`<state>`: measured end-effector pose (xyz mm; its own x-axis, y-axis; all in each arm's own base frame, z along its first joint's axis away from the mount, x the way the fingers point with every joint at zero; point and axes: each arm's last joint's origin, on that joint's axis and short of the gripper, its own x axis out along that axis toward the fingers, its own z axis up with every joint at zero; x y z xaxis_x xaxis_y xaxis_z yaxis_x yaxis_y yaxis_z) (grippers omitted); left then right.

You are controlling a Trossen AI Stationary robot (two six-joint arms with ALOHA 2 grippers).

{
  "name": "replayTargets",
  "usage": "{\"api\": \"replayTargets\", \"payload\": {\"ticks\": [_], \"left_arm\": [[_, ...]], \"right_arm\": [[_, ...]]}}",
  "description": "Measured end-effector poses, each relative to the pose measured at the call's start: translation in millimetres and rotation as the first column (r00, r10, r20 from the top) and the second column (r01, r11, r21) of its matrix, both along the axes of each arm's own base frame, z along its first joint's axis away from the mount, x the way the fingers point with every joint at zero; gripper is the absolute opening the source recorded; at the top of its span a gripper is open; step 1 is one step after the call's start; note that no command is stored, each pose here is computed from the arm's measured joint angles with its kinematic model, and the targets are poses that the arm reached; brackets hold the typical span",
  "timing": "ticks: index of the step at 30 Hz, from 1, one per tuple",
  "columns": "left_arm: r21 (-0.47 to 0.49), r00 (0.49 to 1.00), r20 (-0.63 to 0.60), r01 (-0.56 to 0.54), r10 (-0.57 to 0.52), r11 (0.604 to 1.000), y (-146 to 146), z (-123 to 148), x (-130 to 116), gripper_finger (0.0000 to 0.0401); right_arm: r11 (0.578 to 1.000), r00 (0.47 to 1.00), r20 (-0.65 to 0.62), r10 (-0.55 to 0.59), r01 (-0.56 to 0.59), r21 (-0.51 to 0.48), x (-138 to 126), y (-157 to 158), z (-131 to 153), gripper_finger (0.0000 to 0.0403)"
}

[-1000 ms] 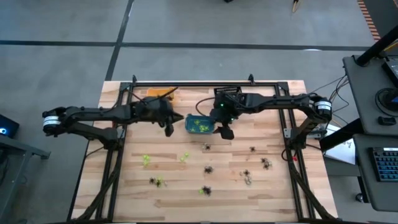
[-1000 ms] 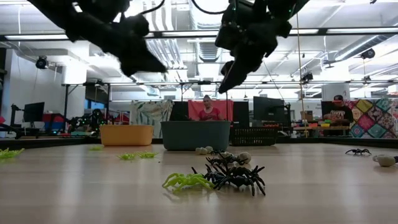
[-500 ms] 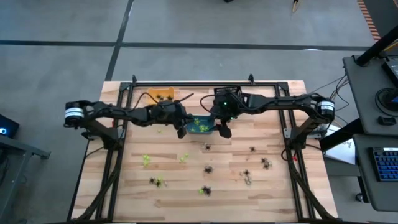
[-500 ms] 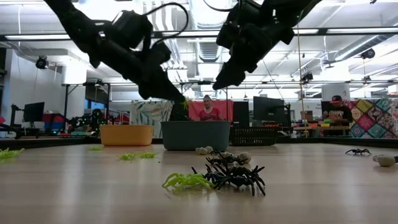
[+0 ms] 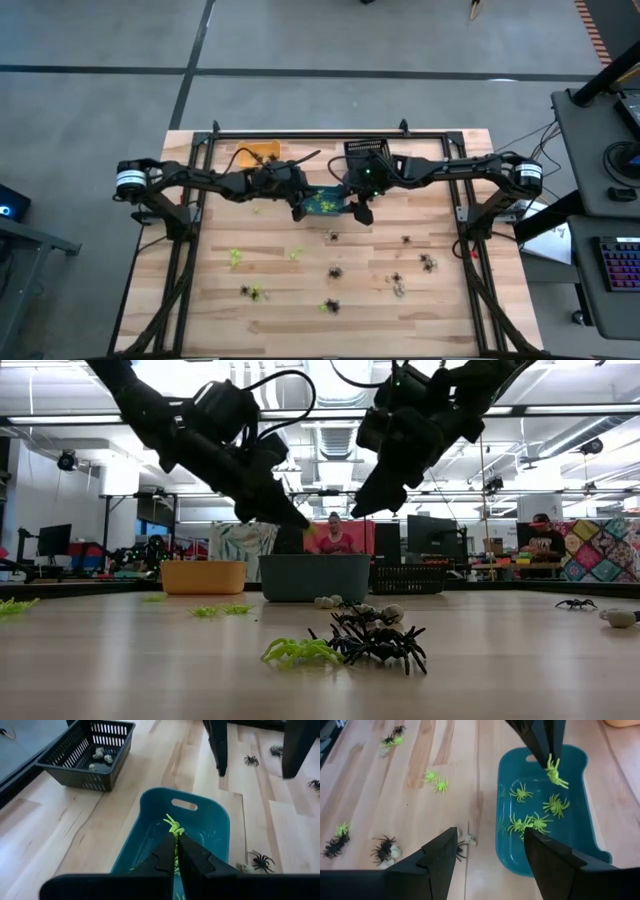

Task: Sort Halloween decoration
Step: Put the green spider toy into the blue bin, then put the black spider toy into the yellow bin

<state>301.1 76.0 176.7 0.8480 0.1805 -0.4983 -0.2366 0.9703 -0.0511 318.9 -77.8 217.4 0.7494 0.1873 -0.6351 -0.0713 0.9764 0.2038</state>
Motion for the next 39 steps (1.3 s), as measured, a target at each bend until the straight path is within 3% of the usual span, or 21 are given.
{"api": "replayTargets", "payload": {"ticks": [9,14,19,22,29,34,39], "left_arm": [[0.000,1.000,0.009,-0.003,0.003,1.000,0.1,1.0,0.3,0.0012],[0.018,0.999,0.004,-0.036,0.036,0.999,1.2,1.0,0.0,0.0050],[0.048,0.996,-0.001,-0.091,0.091,0.995,3.0,1.1,-0.5,0.0097],[0.052,0.996,-0.001,-0.092,0.092,0.994,3.0,1.3,-0.5,0.0117],[0.067,0.999,0.040,-0.030,0.027,0.997,2.4,14.1,5.3,0.0127],[0.045,0.997,0.064,0.042,-0.045,0.998,-1.5,21.0,8.7,0.0122],[0.042,0.996,0.058,0.071,-0.074,0.997,-11.3,20.6,8.1,0.0118]], "right_arm": [[0.988,0.993,0.079,0.091,-0.080,-0.132,3.4,-2.1,4.3,0.0219],[0.975,0.988,0.107,0.111,-0.087,-0.206,1.9,-13.7,5.9,0.0219],[0.976,0.993,0.105,0.060,-0.036,-0.213,-4.2,-32.3,5.6,0.0219],[0.986,0.995,0.101,-0.005,0.022,-0.167,-7.2,-40.6,5.5,0.0219],[0.981,0.983,-0.013,-0.183,0.183,0.070,-12.0,-40.0,0.2,0.0219],[0.924,0.942,-0.221,-0.251,0.302,0.236,-15.7,-19.6,-9.2,0.0219],[0.861,0.839,-0.488,-0.240,0.416,0.292,-25.7,11.2,-20.4,0.0219]]}}
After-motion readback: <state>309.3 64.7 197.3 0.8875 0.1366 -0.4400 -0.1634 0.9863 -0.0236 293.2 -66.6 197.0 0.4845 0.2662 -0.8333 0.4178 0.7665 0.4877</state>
